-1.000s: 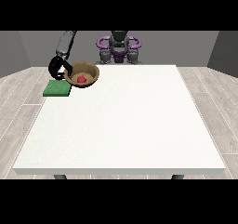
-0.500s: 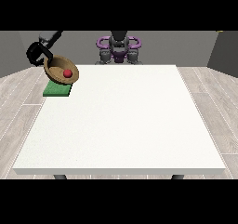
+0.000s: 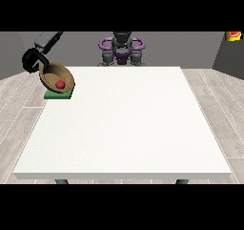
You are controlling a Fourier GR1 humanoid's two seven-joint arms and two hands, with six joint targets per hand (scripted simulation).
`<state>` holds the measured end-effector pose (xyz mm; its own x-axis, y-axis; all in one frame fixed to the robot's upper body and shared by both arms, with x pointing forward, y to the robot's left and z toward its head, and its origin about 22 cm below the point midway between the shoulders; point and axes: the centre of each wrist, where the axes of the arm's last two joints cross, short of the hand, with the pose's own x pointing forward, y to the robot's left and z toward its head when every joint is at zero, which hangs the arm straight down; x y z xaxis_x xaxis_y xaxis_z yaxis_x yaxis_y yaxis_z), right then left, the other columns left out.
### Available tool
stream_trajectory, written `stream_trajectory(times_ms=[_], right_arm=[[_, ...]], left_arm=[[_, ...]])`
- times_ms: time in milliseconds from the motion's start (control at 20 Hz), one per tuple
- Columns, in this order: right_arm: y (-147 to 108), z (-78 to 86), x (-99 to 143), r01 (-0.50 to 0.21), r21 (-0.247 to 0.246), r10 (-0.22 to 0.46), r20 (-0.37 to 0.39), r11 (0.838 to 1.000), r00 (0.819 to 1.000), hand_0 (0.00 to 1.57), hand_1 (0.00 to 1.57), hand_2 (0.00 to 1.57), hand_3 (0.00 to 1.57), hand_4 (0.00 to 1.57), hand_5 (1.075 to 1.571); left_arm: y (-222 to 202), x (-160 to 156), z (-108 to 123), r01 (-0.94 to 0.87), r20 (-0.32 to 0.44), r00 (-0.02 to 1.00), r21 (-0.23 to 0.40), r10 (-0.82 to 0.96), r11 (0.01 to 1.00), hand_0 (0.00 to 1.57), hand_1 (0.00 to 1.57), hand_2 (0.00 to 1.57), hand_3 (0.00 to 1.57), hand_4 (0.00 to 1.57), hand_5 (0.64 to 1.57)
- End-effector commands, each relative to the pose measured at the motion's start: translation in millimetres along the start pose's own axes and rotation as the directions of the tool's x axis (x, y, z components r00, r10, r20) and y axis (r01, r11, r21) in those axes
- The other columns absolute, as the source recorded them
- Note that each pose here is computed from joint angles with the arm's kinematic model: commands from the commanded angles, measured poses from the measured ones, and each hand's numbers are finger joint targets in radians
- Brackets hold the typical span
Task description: Pick the cup and pour the ball into the bowl, then pick the bowl and place it on the pad
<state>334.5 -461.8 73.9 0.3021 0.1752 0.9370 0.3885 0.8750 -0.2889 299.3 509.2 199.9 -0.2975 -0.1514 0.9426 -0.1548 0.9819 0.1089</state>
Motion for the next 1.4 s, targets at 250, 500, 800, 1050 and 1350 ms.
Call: stream_trajectory(times_ms=[250,500,800,1050,1350], right_arm=[[39,3.2,-37,0.084,0.019,-0.083,-0.045,0.996,0.996,1.57,1.57,1.57,0.54,1.02,1.571],[-4,1.6,-41,0.261,-0.065,-0.261,0.003,0.963,0.965,1.57,1.57,1.57,0.74,0.90,1.569],[-37,-2.2,-20,0.166,-0.180,-0.173,-0.025,0.970,0.985,1.57,1.57,1.57,0.98,0.00,1.554],[0,-4.9,-23,0.195,-0.164,-0.197,0.009,0.967,0.980,1.46,1.46,1.39,0.80,0.00,1.539],[16,-12.4,-1,0.267,-0.154,-0.261,0.055,0.951,0.964,1.43,1.43,1.38,0.67,0.00,1.534]], left_arm=[[2,7,-3,0.010,0.025,1.000,-0.010,-0.010,1.000,0.00,0.00,0.00,0.00,1.21,1.555],[5,27,-4,0.013,0.117,0.993,-0.016,-0.011,1.000,0.00,0.00,0.00,0.00,1.20,1.559],[-17,17,-8,-0.022,0.063,0.998,-0.019,0.024,1.000,0.00,0.00,0.00,0.00,1.20,1.561],[14,26,-5,0.000,0.049,0.999,0.017,-0.001,1.000,0.00,0.00,0.00,0.00,1.19,1.562],[15,12,1,0.006,0.112,0.994,-0.004,-0.006,1.000,0.00,0.00,0.00,0.00,1.19,1.565]])
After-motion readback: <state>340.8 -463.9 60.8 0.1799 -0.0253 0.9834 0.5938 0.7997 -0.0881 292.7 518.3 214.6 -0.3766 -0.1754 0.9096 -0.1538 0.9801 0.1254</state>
